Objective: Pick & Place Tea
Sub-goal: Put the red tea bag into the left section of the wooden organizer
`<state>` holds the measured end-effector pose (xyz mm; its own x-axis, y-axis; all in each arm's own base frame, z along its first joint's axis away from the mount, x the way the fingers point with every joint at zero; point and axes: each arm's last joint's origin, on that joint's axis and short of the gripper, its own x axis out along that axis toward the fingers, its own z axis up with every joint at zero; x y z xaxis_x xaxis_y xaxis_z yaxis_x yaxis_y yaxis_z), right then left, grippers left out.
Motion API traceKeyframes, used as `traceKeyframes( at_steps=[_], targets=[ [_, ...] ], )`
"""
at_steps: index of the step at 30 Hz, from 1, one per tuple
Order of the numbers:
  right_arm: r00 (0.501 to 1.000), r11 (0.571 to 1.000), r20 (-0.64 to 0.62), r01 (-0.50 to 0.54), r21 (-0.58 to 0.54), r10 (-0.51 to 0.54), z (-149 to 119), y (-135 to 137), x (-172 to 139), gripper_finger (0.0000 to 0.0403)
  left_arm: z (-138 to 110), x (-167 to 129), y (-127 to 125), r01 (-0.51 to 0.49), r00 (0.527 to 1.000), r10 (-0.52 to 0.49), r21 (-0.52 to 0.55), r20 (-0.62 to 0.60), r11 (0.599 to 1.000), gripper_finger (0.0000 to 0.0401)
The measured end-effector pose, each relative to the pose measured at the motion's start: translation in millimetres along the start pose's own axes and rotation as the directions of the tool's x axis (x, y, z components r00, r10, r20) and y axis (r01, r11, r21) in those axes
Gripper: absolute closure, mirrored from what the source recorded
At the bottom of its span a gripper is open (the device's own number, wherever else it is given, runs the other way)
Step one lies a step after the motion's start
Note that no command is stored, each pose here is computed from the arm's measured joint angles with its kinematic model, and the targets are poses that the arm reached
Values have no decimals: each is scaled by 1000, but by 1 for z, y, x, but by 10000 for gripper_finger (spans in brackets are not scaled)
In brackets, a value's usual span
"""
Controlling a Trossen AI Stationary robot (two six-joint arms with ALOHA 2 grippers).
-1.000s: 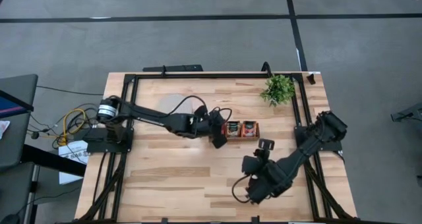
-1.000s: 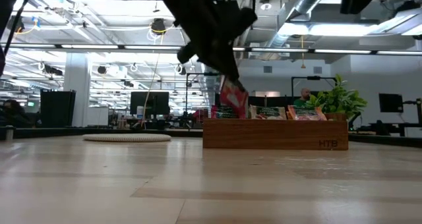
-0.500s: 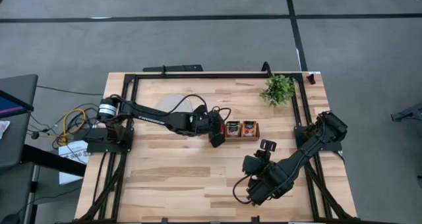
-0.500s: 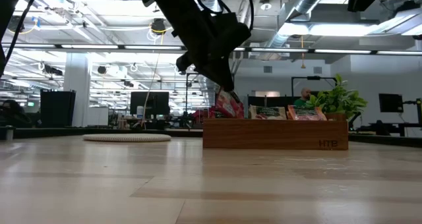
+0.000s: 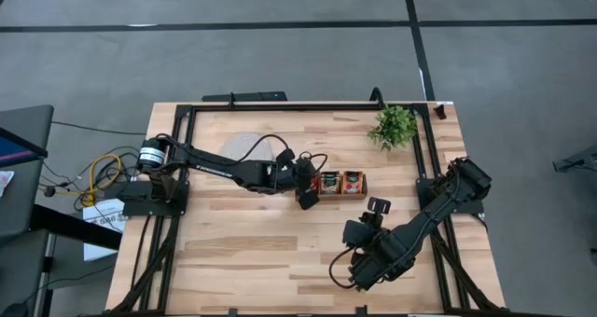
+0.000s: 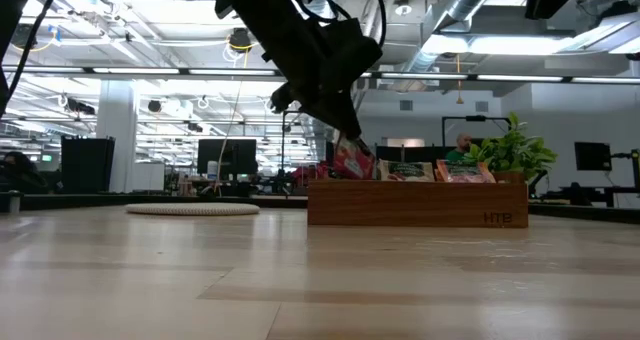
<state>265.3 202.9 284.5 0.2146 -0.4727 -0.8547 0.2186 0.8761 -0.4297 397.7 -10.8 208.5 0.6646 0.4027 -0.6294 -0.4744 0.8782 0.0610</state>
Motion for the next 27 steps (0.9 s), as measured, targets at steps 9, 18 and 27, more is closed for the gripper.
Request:
traceKeyframes(
  at_steps=[9,18,27],
  targets=[
    [1000,1000,-2,1,3,-1,1,-1,1,284,-11,3,0,17,1000,-17,9,-17,1000,401],
    [1000,1000,-4,5,-8,-5,3,-2,2,284,-13,3,0,21,999,-21,14,-26,1000,401],
    [1000,1000,-7,6,-3,-6,4,-3,3,284,-12,5,3,12,1000,-11,42,-25,999,401]
  ],
)
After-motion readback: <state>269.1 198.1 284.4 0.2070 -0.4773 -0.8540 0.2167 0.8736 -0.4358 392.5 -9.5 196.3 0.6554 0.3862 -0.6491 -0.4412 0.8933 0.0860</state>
